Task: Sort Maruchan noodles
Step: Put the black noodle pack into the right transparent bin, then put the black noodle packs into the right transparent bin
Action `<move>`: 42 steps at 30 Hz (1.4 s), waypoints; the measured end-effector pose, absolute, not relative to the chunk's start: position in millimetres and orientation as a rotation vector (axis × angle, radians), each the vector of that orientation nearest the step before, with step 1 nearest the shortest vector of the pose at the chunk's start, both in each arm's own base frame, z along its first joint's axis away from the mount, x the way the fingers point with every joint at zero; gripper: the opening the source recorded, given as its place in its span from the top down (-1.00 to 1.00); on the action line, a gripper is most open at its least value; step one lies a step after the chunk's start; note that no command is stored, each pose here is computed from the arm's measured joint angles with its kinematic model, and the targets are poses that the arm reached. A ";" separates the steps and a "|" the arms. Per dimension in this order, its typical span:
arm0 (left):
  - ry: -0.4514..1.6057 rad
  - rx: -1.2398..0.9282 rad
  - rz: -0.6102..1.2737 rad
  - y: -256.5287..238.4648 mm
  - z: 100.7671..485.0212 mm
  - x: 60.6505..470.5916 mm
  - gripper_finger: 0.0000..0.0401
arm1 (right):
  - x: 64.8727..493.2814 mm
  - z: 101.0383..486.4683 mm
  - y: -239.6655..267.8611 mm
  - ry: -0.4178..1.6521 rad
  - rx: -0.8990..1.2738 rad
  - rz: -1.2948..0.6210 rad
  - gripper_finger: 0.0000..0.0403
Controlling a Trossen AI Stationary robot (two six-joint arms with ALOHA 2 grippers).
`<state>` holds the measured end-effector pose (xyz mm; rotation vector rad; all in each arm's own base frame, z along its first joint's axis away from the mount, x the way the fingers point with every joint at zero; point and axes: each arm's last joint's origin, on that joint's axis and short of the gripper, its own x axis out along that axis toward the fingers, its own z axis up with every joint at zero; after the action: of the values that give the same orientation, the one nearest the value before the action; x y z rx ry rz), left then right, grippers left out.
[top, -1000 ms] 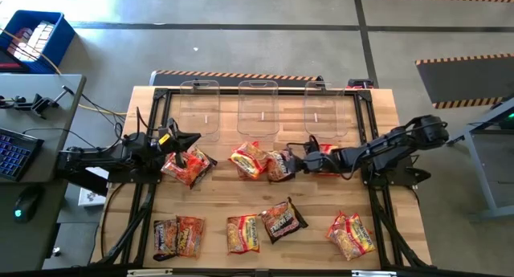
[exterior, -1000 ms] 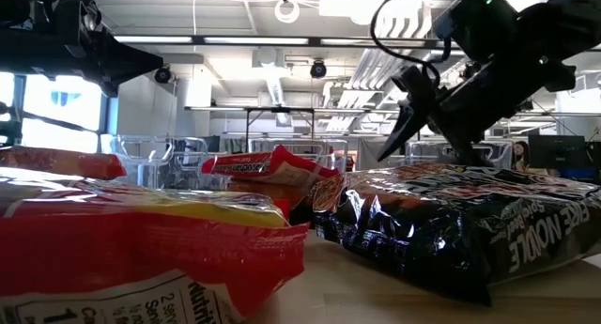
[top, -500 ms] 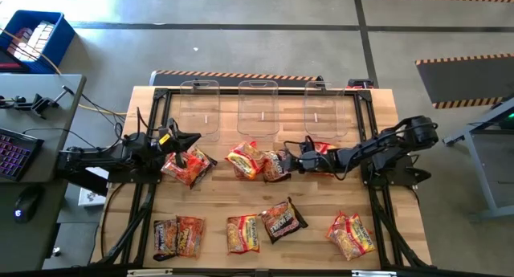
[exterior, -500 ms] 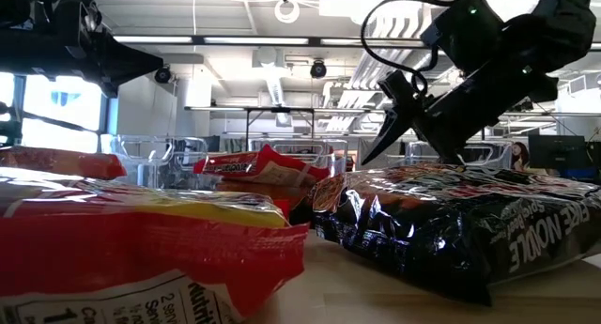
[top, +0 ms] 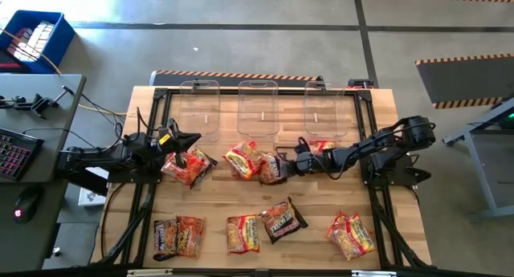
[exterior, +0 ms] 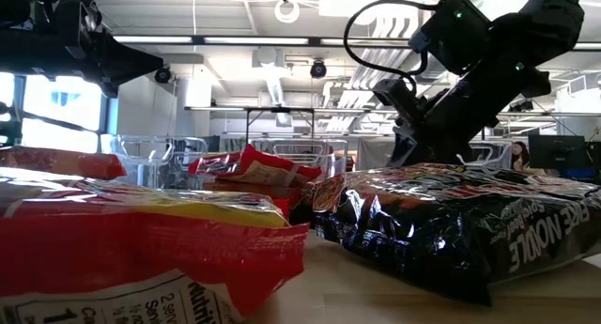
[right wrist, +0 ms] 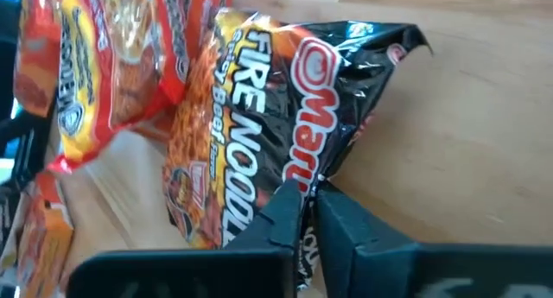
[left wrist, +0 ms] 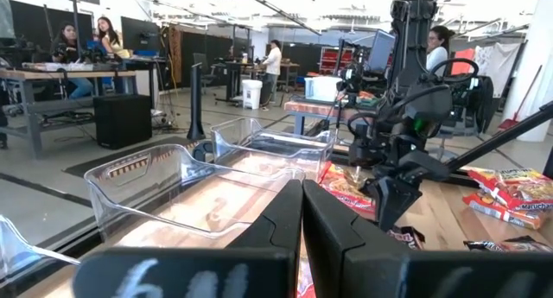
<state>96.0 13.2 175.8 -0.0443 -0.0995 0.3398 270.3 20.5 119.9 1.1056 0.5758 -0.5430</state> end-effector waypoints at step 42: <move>-0.081 -0.058 0.317 12.6 173.7 96.4 0.99 | 294.8 164.0 63.5 0.741 1.130 -0.737 -0.18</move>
<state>96.4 12.6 173.7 -0.0584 -0.0814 0.3172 294.8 63.5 164.0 1.1303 0.7414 -0.7375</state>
